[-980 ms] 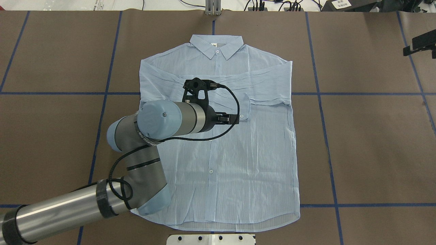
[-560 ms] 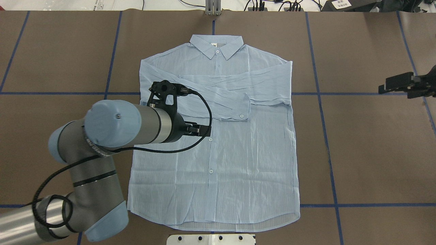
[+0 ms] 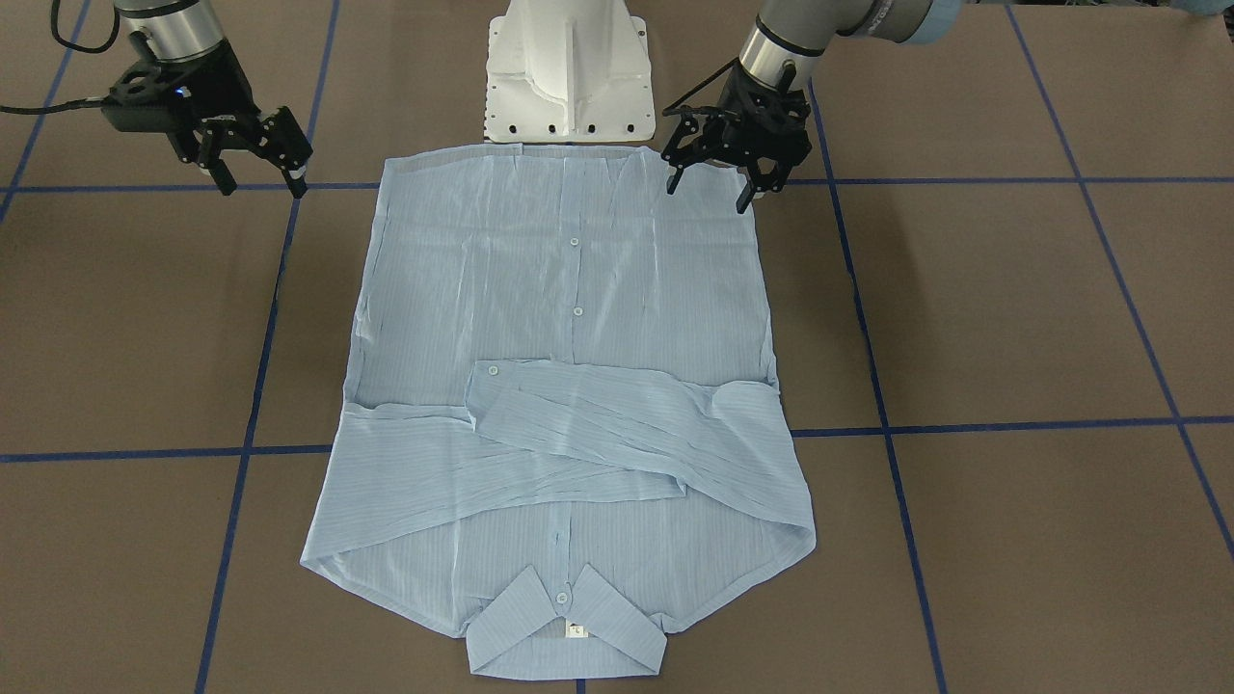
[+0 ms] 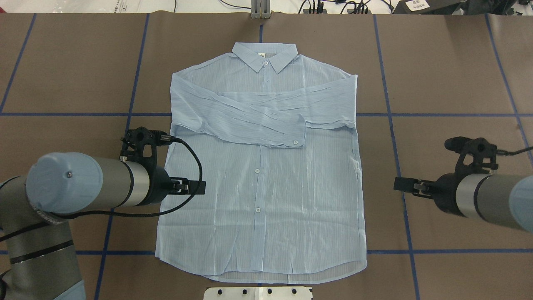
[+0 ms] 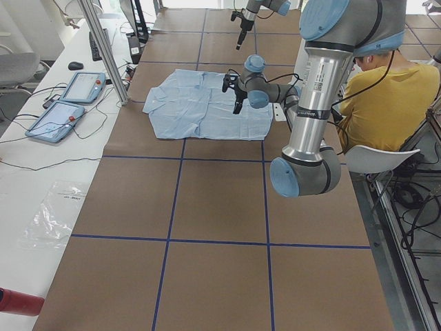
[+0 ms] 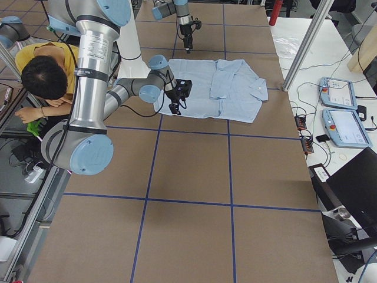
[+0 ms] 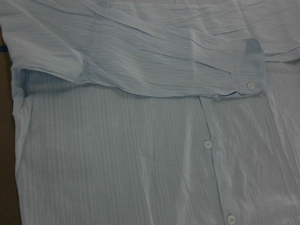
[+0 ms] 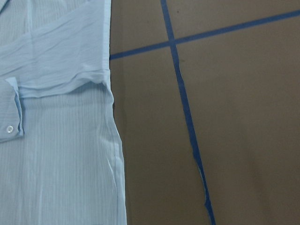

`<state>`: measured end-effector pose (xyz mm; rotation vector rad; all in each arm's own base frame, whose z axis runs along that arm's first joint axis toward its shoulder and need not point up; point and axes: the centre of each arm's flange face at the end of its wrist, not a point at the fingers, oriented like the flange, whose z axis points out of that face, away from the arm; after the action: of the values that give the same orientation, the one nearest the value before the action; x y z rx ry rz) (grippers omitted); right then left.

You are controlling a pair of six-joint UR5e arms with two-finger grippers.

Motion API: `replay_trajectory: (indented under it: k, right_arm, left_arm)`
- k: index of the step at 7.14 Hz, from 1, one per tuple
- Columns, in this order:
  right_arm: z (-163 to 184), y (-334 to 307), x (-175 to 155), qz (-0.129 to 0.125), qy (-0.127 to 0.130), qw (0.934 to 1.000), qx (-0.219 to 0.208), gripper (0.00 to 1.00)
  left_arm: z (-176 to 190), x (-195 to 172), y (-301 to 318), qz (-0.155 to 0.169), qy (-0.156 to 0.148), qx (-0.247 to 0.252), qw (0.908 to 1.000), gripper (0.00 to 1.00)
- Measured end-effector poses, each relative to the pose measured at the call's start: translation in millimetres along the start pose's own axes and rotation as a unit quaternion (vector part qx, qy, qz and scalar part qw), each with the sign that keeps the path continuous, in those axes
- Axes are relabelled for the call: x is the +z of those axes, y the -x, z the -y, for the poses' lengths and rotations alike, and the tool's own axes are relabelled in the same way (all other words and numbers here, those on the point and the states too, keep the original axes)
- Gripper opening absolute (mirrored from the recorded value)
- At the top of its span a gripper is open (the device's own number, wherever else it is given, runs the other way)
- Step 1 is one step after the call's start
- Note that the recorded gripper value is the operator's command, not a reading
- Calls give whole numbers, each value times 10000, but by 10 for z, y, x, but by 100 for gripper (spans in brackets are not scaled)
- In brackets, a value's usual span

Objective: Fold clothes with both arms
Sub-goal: 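Move the left and right grippers to the shirt hem corners nearest the robot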

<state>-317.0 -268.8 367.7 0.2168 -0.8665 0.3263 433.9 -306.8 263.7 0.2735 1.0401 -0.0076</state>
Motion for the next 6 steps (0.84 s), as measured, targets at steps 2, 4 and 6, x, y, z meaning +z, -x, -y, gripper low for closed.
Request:
replay_trajectory:
  k: [2,4,6]
  right_arm:
    - [-371,69,84,-2,-25,10000,-7,100]
    - [-431,80,98,2,-34,10000,-14,100]
    - [-441,83,100,5,-38,10000,-17,100]
  left_arm:
    - [-592,240,74,293,156,-318,9989,93]
    - [-943,414,152,514,315,-409,9973,64]
    - [-1036,523,340,765,280,-408,9958,64]
